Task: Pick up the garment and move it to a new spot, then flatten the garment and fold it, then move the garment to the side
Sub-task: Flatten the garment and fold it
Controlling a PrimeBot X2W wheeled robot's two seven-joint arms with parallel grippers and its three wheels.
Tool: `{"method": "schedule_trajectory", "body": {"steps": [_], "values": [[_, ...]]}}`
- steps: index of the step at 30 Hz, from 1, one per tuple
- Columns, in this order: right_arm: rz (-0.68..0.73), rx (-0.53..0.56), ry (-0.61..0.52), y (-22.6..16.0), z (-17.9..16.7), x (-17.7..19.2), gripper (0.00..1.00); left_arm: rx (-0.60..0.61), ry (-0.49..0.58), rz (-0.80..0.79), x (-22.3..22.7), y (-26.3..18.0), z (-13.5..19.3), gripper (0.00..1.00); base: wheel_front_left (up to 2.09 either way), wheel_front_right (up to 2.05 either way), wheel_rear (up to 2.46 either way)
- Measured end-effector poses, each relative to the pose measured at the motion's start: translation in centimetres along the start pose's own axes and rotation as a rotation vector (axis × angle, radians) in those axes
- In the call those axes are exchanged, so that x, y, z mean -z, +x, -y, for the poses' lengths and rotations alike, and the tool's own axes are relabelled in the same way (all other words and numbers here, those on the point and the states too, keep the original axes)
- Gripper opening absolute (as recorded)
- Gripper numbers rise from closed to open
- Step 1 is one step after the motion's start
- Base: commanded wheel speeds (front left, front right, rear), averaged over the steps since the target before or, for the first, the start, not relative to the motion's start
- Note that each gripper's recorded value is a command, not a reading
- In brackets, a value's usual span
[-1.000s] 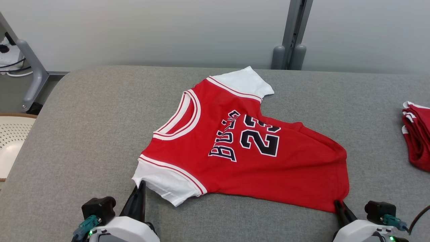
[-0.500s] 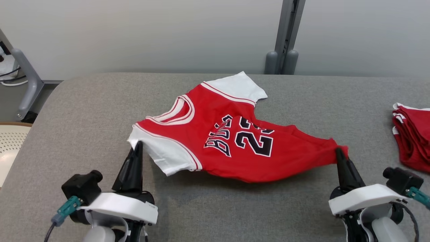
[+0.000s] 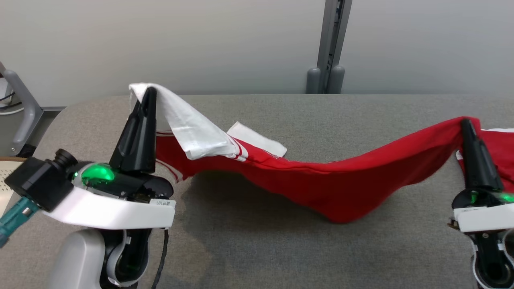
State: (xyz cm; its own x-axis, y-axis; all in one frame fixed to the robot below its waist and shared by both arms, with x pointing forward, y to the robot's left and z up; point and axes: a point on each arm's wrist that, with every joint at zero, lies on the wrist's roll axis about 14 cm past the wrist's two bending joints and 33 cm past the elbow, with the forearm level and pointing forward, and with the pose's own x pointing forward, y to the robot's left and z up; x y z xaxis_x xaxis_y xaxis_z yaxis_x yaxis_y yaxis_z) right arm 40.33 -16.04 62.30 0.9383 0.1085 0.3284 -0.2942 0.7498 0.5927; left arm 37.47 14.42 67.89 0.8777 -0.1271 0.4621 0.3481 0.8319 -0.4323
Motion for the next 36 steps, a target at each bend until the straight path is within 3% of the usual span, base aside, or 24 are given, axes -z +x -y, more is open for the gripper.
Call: {"method": "schedule_trajectory", "body": {"steps": [7, 14, 22, 27, 31, 36], "values": [[0.059, -0.062, 0.021, 0.6, -1.6, -3.5, 0.0, 0.136, 0.052, 0.028, -2.7, 3.2, 3.1, 0.0, 0.0, 0.0, 0.0], [0.054, -0.04, 0.039, 4.3, 0.3, -3.5, 0.0, 0.176, 0.092, -0.066, 0.2, 8.2, 2.2, 0.0, 0.0, 0.0, 0.0], [0.032, -0.015, 0.019, 15.0, 3.5, -1.4, 0.0, 0.154, 0.209, -0.134, 4.2, 18.7, -2.2, 0.0, 0.0, 0.0, 0.0], [0.093, -0.031, 0.045, 23.0, 4.2, -1.2, 0.0, 0.13, 0.308, -0.065, 5.4, 25.7, -4.5, 0.0, 0.0, 0.0, 0.0], [0.113, -0.013, 0.011, 27.0, 4.9, -0.1, 0.0, 0.147, 0.345, 0.046, 5.3, 29.6, -4.2, 0.0, 0.0, 0.0, 0.0], [0.113, -0.007, 0.01, 29.8, 4.2, 0.5, 0.0, 0.167, 0.271, 0.149, 4.0, 31.7, -2.2, 0.0, 0.0, 0.0, 0.0]]}}
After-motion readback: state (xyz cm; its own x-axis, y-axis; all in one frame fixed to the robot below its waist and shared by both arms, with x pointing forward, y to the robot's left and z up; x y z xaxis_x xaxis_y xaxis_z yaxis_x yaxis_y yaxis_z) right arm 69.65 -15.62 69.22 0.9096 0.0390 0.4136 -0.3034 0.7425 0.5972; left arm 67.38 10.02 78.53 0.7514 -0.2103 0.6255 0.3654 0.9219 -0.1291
